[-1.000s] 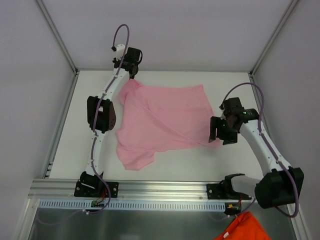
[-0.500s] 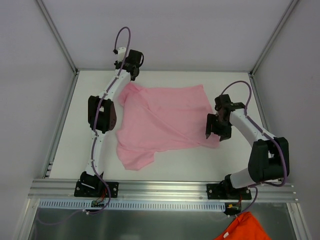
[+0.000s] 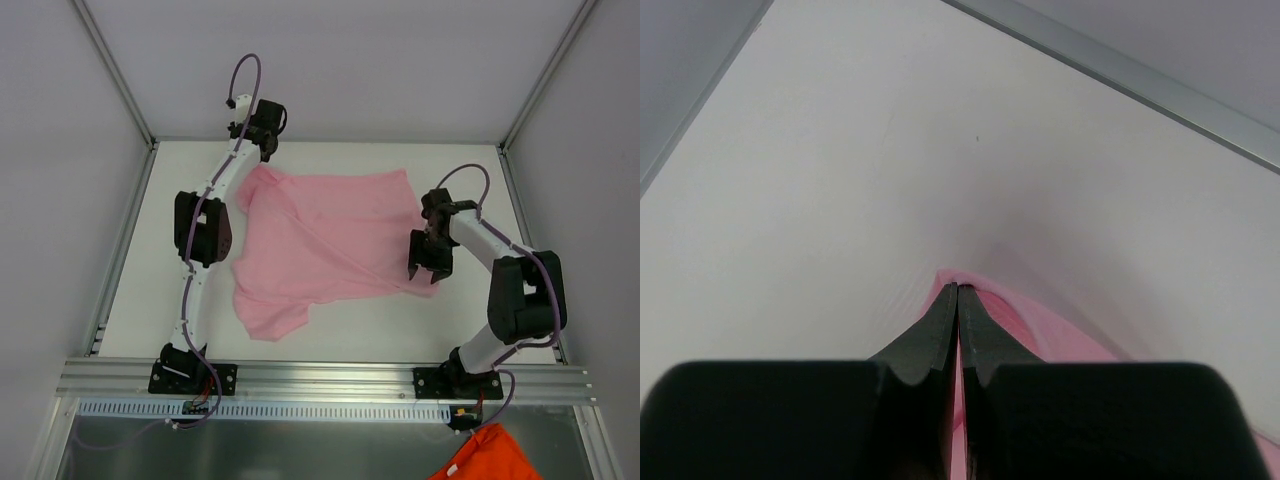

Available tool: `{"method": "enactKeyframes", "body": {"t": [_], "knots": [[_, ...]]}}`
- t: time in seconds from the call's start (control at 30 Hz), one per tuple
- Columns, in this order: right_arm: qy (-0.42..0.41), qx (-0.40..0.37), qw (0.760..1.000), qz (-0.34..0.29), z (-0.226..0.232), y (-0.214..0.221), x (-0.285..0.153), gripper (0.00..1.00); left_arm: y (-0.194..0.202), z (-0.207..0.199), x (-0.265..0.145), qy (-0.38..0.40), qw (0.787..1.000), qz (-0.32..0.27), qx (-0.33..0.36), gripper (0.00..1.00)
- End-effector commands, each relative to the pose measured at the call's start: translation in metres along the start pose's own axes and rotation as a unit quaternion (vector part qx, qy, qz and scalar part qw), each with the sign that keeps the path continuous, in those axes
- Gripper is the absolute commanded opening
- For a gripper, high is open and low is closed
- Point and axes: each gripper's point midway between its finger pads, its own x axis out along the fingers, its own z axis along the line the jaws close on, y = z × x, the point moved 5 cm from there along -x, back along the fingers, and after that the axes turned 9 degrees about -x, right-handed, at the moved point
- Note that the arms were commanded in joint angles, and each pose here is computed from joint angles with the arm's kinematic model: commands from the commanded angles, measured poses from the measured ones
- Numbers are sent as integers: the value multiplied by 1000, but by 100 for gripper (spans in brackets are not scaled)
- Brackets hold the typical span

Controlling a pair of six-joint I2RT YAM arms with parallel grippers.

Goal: Fold and stack the t-shirts
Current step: Flatten out the tshirt

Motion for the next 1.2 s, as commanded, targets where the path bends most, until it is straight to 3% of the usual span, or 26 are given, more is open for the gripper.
{"method": "enactKeyframes", "body": {"t": [0.0,0.53,0.8,0.93,1.17], "knots": [[10,1,1000,20,3,0,-1,59,-42,6,-34,26,999,-31,-35,0],[36,0,999,35,-4,6,7,59,-50,9,-49,35,998,-37,-29,0],[31,-9,999,26,-2,-1,-8,27,-55,12,-52,33,998,-43,-25,0],[31,-8,999,19,-2,-5,-13,1,-59,13,-55,35,998,-49,-25,0],[58,3,998,-6,-6,-15,-12,1,-58,14,-55,34,998,-47,-23,0]]}}
